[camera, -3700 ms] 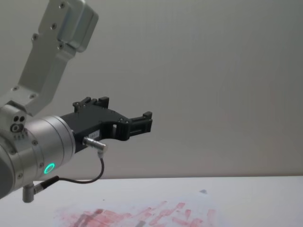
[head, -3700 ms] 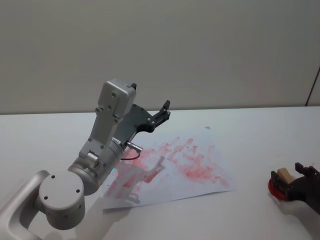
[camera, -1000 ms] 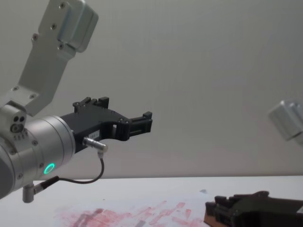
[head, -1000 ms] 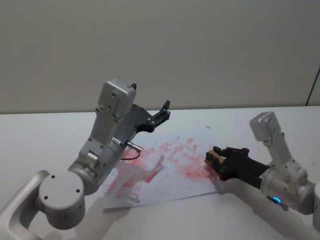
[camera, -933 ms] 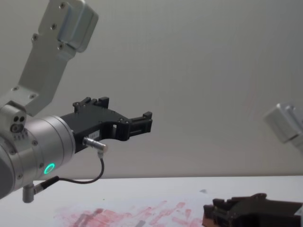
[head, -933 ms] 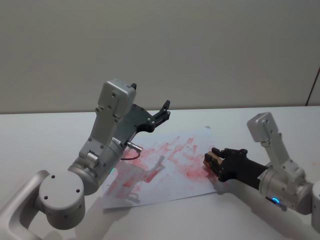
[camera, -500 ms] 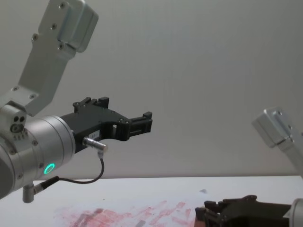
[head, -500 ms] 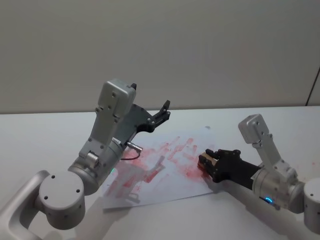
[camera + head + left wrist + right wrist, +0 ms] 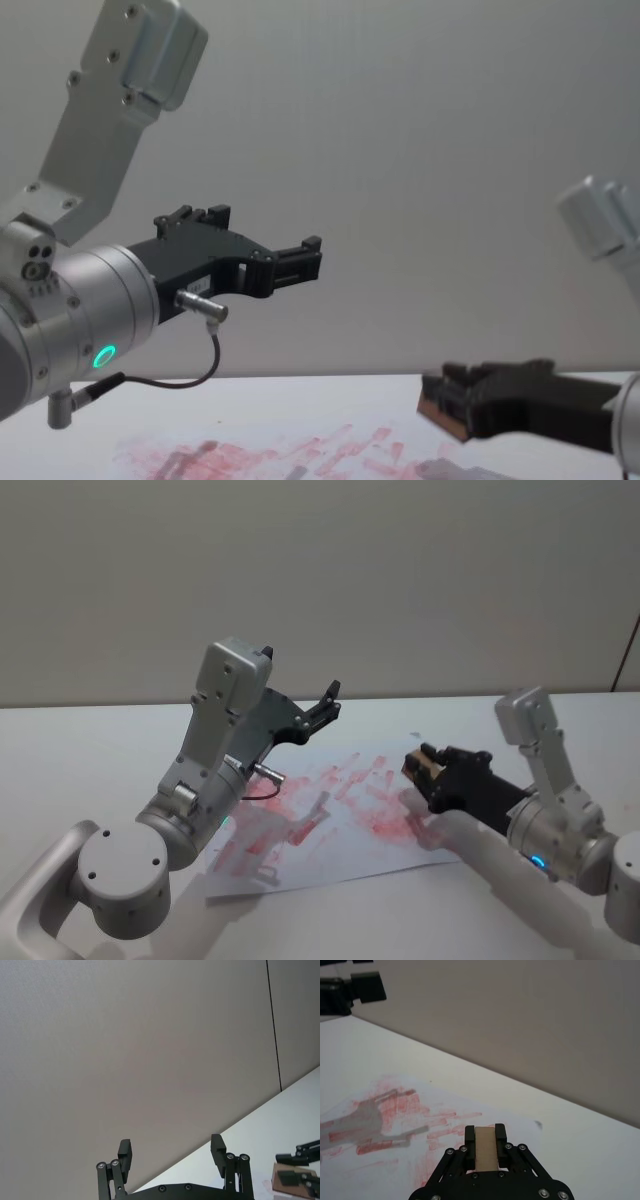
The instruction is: Use the one hand to pick up the stamp and affix it onto the A4 paper.
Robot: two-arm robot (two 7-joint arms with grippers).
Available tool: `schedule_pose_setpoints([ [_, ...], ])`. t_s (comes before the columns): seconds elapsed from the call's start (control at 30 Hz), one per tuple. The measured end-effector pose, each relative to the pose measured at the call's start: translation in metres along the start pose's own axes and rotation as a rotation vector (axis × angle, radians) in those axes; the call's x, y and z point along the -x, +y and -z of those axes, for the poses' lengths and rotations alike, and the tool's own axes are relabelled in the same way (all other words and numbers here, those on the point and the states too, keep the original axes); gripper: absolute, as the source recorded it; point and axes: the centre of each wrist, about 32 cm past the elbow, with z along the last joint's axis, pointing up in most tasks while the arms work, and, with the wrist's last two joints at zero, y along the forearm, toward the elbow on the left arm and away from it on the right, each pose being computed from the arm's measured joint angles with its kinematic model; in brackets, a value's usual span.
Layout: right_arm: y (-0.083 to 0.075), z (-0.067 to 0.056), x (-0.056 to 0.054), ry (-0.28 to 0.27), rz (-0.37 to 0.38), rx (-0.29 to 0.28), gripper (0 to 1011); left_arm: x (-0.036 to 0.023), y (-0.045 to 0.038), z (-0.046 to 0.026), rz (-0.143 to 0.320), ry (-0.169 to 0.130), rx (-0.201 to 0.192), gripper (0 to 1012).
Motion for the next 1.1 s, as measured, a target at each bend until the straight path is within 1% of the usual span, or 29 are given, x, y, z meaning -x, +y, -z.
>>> schedule_pose_setpoints([
  [0.17, -0.008, -0.007, 0.002, -0.003, 0.062, -0.045, 223, 0.0000, 0.0000, 0.0000, 0.000, 0.000, 0.000, 1001],
  [0.27, -0.014, -0.010, 0.002, -0.006, 0.092, -0.059, 223, 0.0000, 0.0000, 0.0000, 0.000, 0.000, 0.000, 1001],
  [0.4, -0.027, -0.014, 0.004, -0.006, 0.142, -0.071, 223, 0.0000, 0.0000, 0.0000, 0.000, 0.000, 0.000, 1001],
  [0.43, -0.033, -0.015, 0.004, -0.006, 0.161, -0.070, 223, 0.0000, 0.0000, 0.0000, 0.000, 0.000, 0.000, 1001],
  [0.47, -0.036, -0.015, 0.004, -0.006, 0.172, -0.069, 223, 0.0000, 0.0000, 0.0000, 0.000, 0.000, 0.000, 1001],
  [0.5, -0.044, -0.016, 0.005, -0.005, 0.193, -0.065, 223, 0.0000, 0.0000, 0.0000, 0.000, 0.000, 0.000, 1001],
  [0.53, -0.044, -0.016, 0.005, -0.005, 0.193, -0.065, 223, 0.0000, 0.0000, 0.0000, 0.000, 0.000, 0.000, 1001],
  [0.57, -0.055, -0.016, 0.005, -0.004, 0.221, -0.057, 223, 0.0000, 0.0000, 0.0000, 0.000, 0.000, 0.000, 1001],
  [0.6, -0.055, -0.016, 0.005, -0.004, 0.221, -0.057, 223, 0.0000, 0.0000, 0.0000, 0.000, 0.000, 0.000, 1001],
  [0.63, -0.062, -0.016, 0.006, -0.002, 0.237, -0.050, 223, 0.0000, 0.0000, 0.0000, 0.000, 0.000, 0.000, 1001],
  [0.67, -0.066, -0.015, 0.006, 0.000, 0.245, -0.042, 223, 0.0000, 0.0000, 0.0000, 0.000, 0.000, 0.000, 1001],
  [0.7, -0.069, -0.016, 0.006, 0.002, 0.254, -0.042, 223, 0.0000, 0.0000, 0.0000, 0.000, 0.000, 0.000, 1001],
  [0.83, -0.088, -0.015, 0.008, 0.008, 0.290, -0.015, 223, 0.0000, 0.0000, 0.0000, 0.000, 0.000, 0.000, 1001],
  [0.93, -0.096, -0.015, 0.009, 0.011, 0.304, -0.001, 223, 0.0000, 0.0000, 0.0000, 0.000, 0.000, 0.000, 1001],
  [1.03, -0.107, -0.013, 0.010, 0.015, 0.324, 0.023, 223, 0.0000, 0.0000, 0.0000, 0.000, 0.000, 0.000, 1001],
  [1.1, -0.111, -0.012, 0.010, 0.016, 0.333, 0.033, 223, 0.0000, 0.0000, 0.0000, 0.000, 0.000, 0.000, 1001],
])
